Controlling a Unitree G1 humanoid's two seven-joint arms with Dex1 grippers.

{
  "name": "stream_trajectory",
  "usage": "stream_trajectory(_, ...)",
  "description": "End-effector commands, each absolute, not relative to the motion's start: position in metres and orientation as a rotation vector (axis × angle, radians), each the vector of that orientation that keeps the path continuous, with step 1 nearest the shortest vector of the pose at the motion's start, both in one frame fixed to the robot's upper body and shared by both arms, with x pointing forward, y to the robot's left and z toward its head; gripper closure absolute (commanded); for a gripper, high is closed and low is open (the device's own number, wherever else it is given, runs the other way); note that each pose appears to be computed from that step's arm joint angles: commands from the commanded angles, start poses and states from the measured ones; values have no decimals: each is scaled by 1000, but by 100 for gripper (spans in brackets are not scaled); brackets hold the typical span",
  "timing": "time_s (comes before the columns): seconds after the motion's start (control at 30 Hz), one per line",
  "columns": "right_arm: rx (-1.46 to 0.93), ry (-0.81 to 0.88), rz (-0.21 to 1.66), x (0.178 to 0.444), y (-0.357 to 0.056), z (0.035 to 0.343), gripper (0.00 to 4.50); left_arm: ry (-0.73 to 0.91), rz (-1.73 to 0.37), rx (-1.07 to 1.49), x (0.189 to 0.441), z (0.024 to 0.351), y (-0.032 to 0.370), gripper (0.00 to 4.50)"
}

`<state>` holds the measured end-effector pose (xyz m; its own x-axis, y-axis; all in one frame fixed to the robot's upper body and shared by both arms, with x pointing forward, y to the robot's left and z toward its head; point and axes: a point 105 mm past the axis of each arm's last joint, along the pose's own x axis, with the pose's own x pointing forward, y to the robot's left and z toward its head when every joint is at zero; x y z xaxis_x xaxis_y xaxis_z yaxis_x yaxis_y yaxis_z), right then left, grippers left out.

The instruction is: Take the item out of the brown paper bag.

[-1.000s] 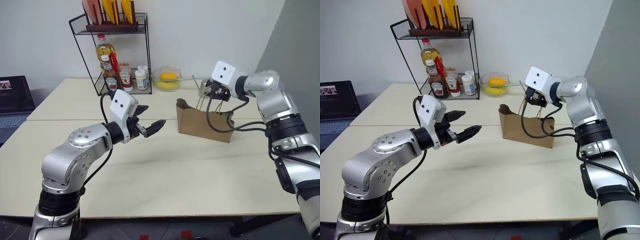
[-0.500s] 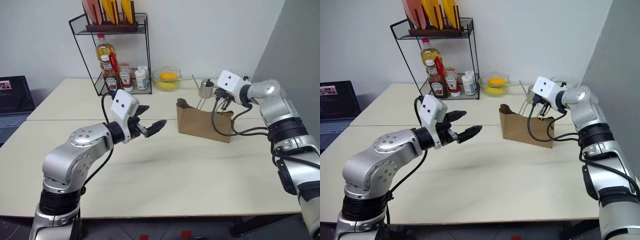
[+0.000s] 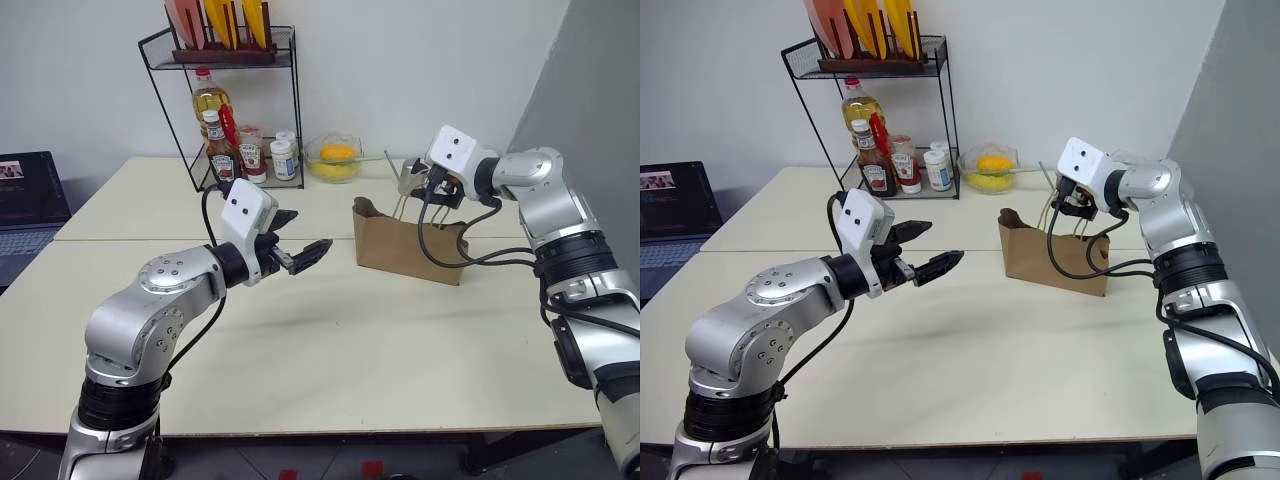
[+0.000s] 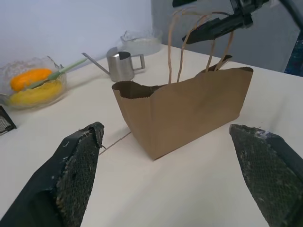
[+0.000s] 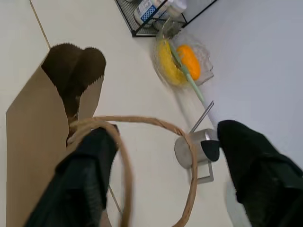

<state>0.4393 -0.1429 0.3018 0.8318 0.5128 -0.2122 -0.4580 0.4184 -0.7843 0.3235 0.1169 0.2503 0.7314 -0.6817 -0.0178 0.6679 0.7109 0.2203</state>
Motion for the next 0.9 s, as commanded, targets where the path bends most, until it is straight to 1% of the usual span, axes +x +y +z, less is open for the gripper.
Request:
stream_trajectory(0.03, -968, -153, 533, 439, -146, 331, 7, -137, -737, 248, 323, 267, 117, 0)
stream_trajectory(0.13, -978, -82, 491, 449, -160, 314, 7, -137, -744, 246, 323, 266, 115, 0)
stream_trajectory(0.23, -985, -64, 478, 454, -165, 308, 7, -137, -746, 248, 323, 266, 115, 0)
stream_trajectory(0.27, -982, -70, 479, 454, -164, 310, 23, -137, -745, 249, 323, 266, 115, 0)
stream_trajectory(0.33, -974, -83, 485, 453, -162, 314, 65, -138, -743, 249, 323, 267, 116, 0)
stream_trajectory(0.37, -974, -86, 485, 453, -162, 315, 98, -139, -742, 249, 323, 267, 116, 0)
stream_trajectory(0.6, -963, -90, 500, 452, -161, 317, 347, -142, -745, 246, 323, 267, 114, 0)
stream_trajectory(0.7, -960, -93, 503, 452, -160, 318, 444, -145, -736, 245, 324, 268, 116, 0)
stream_trajectory(0.8, -964, -102, 507, 451, -159, 318, 444, -147, -726, 241, 325, 268, 117, 0)
stream_trajectory(0.9, -972, -139, 538, 449, -149, 321, 444, -146, -725, 240, 324, 268, 118, 0)
